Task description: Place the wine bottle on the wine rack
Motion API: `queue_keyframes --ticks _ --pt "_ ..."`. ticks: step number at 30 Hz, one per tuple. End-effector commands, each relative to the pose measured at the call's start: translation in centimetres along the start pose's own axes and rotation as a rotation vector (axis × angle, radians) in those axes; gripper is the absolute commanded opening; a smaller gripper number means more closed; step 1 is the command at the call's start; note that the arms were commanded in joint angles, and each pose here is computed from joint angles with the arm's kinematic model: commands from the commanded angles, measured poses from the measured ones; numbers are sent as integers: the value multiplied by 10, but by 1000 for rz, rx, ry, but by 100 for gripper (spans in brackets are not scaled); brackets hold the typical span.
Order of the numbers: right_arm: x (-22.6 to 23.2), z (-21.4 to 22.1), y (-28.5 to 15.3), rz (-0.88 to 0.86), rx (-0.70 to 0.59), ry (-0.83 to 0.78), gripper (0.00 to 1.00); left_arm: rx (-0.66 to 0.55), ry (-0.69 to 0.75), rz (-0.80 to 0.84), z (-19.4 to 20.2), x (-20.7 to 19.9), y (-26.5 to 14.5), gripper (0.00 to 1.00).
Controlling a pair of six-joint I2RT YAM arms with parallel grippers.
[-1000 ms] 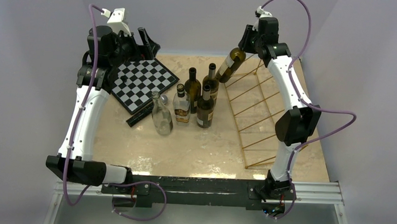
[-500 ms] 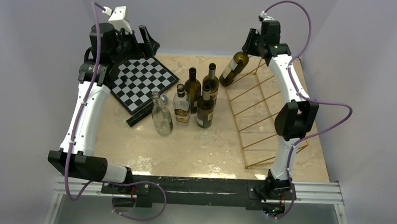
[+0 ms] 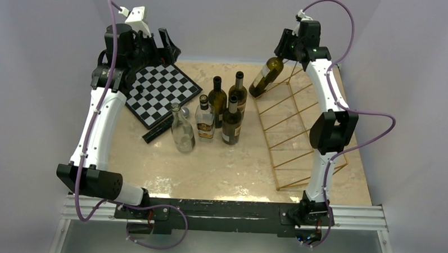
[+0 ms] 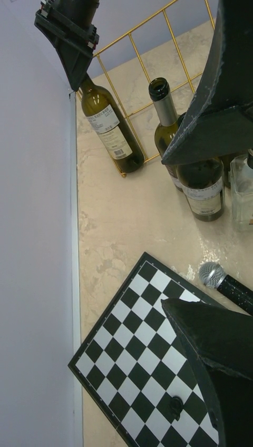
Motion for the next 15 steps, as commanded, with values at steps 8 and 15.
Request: queue_keyframes --ticks 8,15 --pt "-7 -31 -12 -43 -102 59 61 -40 21 8 -17 -7 -4 99" --pt "-21 -32 -19 41 -120 71 81 -37 8 15 -16 -9 -4 99"
Point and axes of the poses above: each gripper's point midway between its finger pads, its own y axis out along the fingers, its own x axis along the line the jaws close on, z = x × y, the point moved 2 cm from there along -y, back along the fingers, and after that the axes turned 14 degrees about -y, right-handed, at the moved point
